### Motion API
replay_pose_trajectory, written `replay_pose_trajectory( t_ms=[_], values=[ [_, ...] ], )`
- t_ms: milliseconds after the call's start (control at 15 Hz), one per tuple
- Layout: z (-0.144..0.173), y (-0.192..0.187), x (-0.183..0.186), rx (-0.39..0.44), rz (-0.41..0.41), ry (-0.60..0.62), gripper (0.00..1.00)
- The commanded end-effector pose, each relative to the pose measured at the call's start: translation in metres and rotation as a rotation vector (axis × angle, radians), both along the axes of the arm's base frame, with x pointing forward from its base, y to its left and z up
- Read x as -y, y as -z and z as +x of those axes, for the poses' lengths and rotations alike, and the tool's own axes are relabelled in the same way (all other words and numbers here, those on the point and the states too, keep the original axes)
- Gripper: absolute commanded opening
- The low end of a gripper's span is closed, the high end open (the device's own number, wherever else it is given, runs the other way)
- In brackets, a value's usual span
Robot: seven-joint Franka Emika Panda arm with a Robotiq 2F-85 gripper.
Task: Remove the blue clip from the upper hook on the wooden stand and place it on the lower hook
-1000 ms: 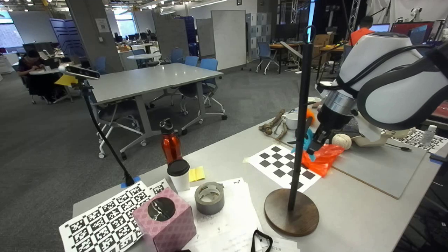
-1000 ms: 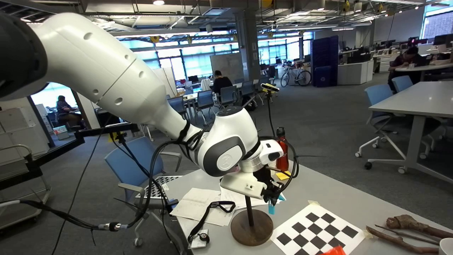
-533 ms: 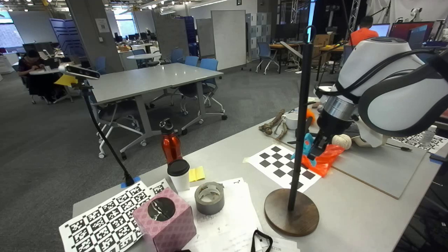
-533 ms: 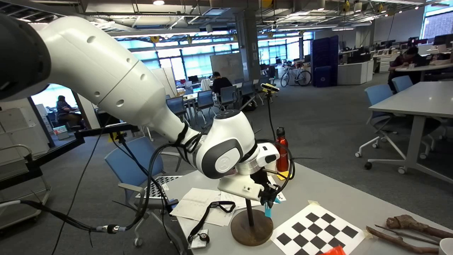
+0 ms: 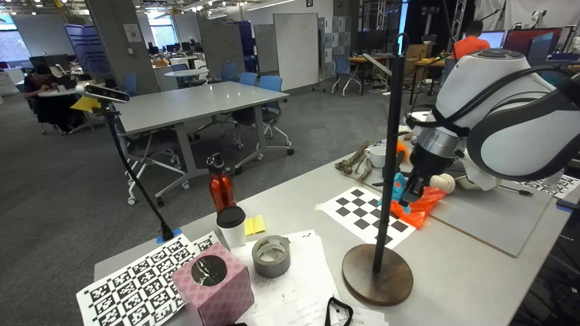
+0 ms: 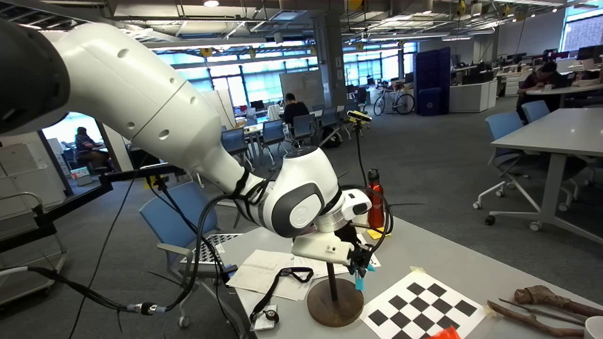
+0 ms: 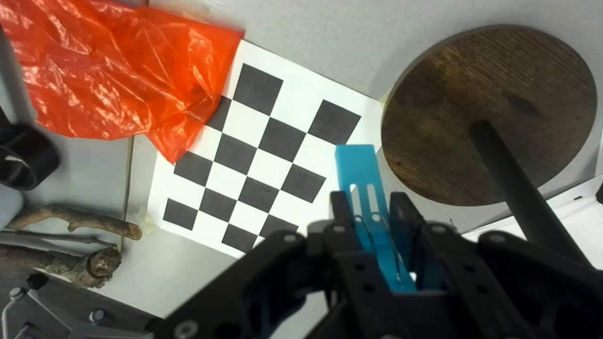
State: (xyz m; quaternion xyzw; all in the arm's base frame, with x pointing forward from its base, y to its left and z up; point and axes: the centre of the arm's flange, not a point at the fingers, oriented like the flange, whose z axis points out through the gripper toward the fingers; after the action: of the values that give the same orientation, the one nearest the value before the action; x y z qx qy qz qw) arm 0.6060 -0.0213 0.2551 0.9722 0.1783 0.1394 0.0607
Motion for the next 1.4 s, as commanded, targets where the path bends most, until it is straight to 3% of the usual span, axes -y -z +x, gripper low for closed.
replay_pose_trajectory(
  t_ms=[0, 1333],
  values=[
    [0.007, -0.005, -0.006, 0.009, -0.027, -0.003, 0.07],
    [0.006, 0.011, -0.019, -0.02, 0.029, -0.007, 0.07]
  ],
)
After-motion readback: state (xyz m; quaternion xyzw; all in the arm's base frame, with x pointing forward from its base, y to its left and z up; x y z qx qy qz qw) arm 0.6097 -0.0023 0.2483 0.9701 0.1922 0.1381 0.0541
